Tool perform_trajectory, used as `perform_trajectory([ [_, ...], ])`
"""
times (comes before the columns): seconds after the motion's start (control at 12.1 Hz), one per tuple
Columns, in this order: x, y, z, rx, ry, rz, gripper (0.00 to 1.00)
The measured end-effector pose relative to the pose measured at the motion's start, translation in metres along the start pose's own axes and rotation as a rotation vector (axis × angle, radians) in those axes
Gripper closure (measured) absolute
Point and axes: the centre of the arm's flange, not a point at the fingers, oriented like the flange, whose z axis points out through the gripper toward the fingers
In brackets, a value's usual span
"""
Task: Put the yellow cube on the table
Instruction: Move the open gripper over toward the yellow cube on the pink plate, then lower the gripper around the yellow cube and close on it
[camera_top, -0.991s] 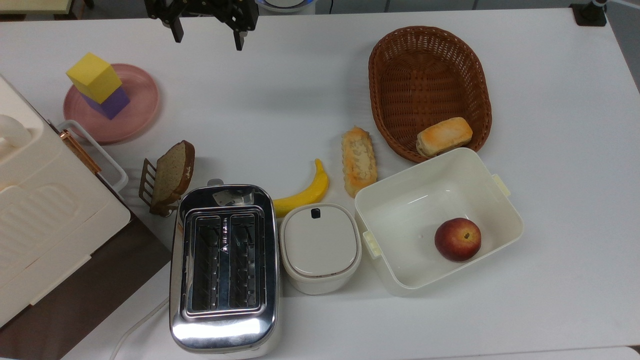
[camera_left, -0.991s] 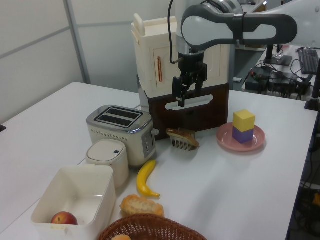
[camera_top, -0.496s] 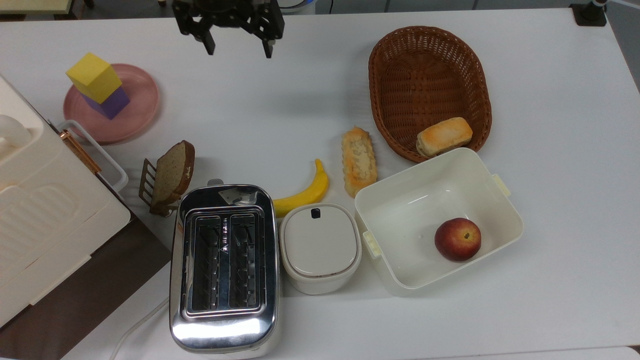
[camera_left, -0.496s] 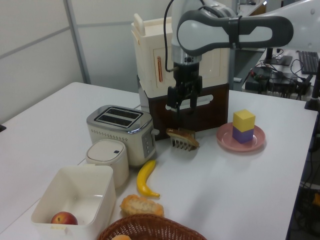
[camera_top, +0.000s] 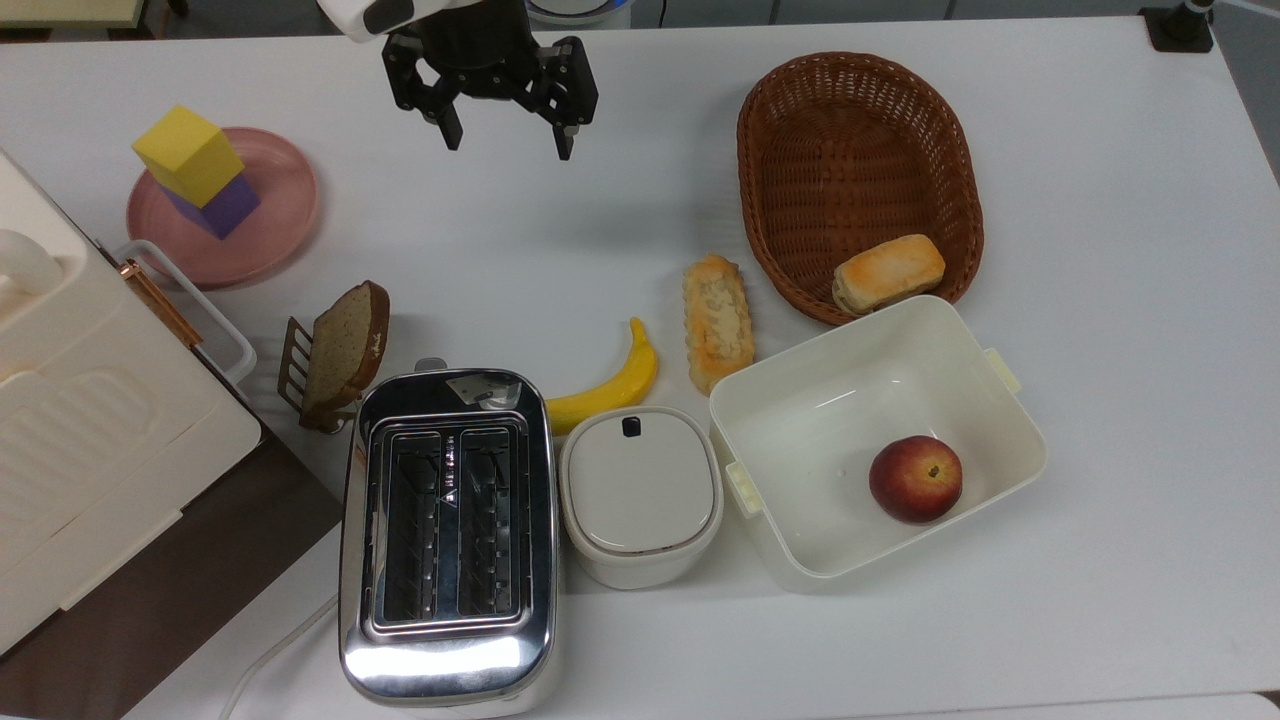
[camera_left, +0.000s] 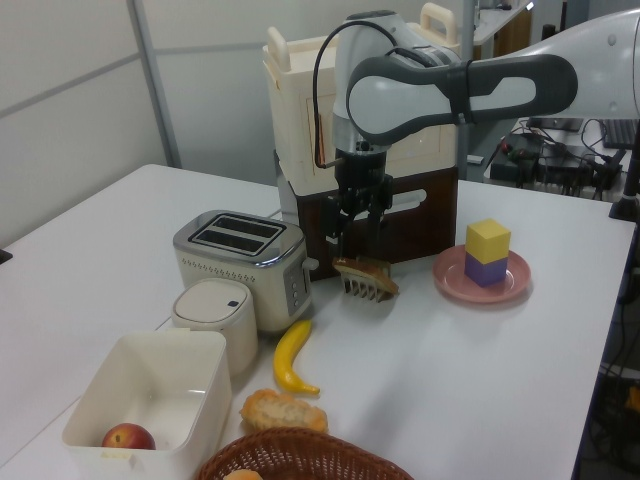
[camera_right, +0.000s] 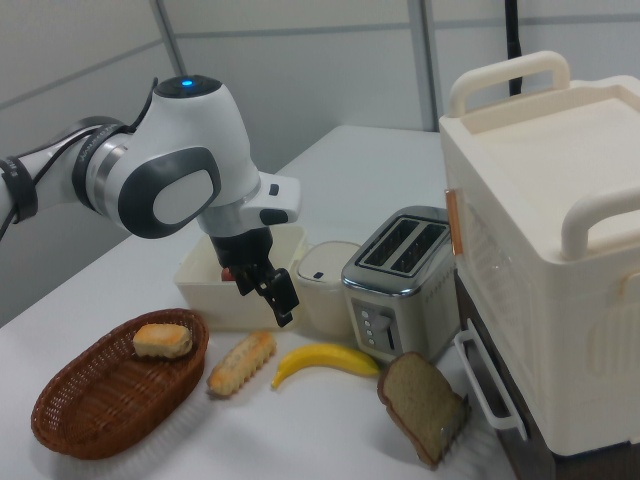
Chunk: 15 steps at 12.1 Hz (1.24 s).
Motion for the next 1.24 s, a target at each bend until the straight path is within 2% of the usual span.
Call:
perform_trajectory([
  [0.08, 0.0, 0.001, -0.003, 0.001, 0.006, 0.043, 0.0],
  [0.33, 0.0, 0.007, -0.009, -0.001, 0.02, 0.306, 0.0],
  [0.41, 0.0, 0.012, -0.01, -0.025, 0.028, 0.372, 0.0],
  [0.58, -0.005, 0.034, -0.012, -0.168, 0.025, 0.407, 0.0],
  [0.66, -0.005, 0.06, -0.019, -0.208, 0.036, 0.438, 0.0],
  [0.74, -0.007, 0.095, -0.029, -0.222, 0.045, 0.462, 0.0],
  [0.91, -0.018, 0.183, -0.046, -0.233, 0.052, 0.49, 0.0],
  [0.99, -0.024, 0.232, -0.047, -0.238, 0.088, 0.525, 0.0],
  [1.07, -0.031, 0.274, -0.039, -0.246, 0.128, 0.549, 0.0],
  [1.24, -0.046, 0.332, -0.008, -0.264, 0.126, 0.547, 0.0],
])
